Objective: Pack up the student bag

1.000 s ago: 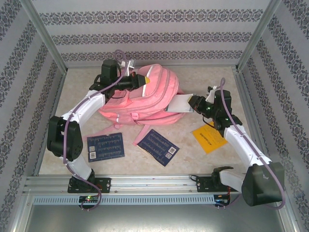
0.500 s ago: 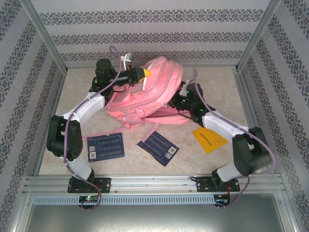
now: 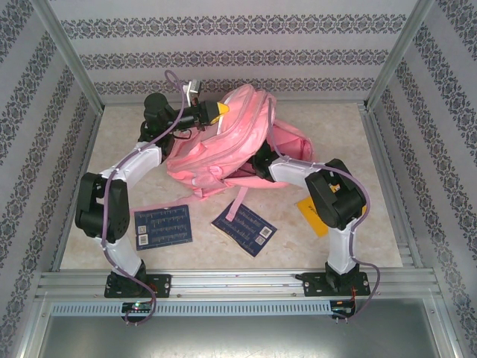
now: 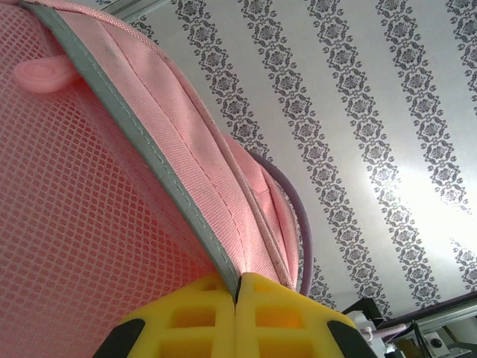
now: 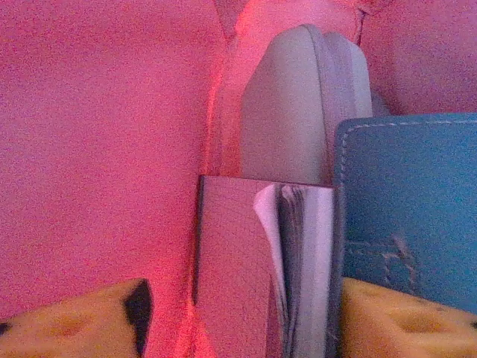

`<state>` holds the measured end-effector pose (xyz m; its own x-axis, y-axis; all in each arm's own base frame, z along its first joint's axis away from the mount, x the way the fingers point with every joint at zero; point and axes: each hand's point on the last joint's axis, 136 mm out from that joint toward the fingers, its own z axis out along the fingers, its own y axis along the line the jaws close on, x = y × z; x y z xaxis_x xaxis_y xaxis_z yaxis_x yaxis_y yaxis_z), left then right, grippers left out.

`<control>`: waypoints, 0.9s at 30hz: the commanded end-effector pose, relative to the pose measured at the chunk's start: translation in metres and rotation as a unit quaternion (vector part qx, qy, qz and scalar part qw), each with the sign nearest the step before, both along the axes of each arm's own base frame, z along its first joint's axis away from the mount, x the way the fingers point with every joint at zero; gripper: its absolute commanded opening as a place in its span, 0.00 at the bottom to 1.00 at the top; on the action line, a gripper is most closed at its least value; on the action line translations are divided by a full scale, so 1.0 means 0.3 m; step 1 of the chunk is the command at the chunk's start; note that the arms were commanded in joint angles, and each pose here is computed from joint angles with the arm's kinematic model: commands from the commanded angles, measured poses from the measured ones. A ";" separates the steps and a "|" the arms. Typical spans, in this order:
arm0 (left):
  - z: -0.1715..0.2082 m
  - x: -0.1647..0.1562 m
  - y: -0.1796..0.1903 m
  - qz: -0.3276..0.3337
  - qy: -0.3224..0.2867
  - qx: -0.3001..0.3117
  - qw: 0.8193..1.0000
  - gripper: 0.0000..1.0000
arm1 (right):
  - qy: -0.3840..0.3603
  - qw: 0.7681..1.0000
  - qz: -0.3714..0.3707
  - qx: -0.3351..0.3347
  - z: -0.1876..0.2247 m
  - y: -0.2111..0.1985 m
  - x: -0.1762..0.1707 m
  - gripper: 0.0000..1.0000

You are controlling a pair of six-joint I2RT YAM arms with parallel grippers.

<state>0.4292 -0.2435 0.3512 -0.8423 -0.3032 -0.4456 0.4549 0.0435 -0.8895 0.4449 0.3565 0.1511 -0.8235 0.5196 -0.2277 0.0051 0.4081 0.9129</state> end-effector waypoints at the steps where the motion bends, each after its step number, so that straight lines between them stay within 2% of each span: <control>1: 0.105 0.014 0.071 0.034 -0.085 -0.024 0.995 0.00 | -0.060 0.998 0.005 0.015 0.105 -0.028 0.001 0.77; 4: 0.037 0.072 0.105 0.058 -0.053 -0.017 0.997 0.00 | -0.087 0.996 0.013 -0.002 0.155 -0.095 -0.037 0.84; 7: -0.046 0.122 0.122 0.079 -0.016 -0.008 0.997 0.00 | -0.105 0.994 0.008 -0.020 0.186 -0.184 -0.080 0.87; 11: -0.139 0.155 0.128 0.094 0.017 0.009 0.995 0.00 | -0.094 0.994 0.003 -0.053 0.167 -0.283 -0.142 0.87; 14: -0.185 0.170 0.127 0.100 0.031 0.015 0.994 0.00 | -0.069 0.992 -0.017 -0.104 0.113 -0.361 -0.193 0.86; 17: -0.237 0.179 0.120 0.103 0.048 0.028 0.993 0.00 | -0.064 0.985 -0.039 -0.156 0.079 -0.448 -0.251 0.85; 21: -0.353 0.178 0.081 0.101 0.081 0.075 0.989 0.01 | -0.079 0.971 -0.033 -0.224 0.073 -0.528 -0.353 0.84; 25: -0.453 0.156 0.023 0.092 0.103 0.134 0.981 0.17 | -0.075 0.958 0.020 -0.276 0.011 -0.522 -0.483 0.80; 27: -0.490 0.152 0.015 0.094 0.119 0.144 0.978 0.35 | -0.075 0.947 0.069 -0.303 -0.033 -0.488 -0.547 0.74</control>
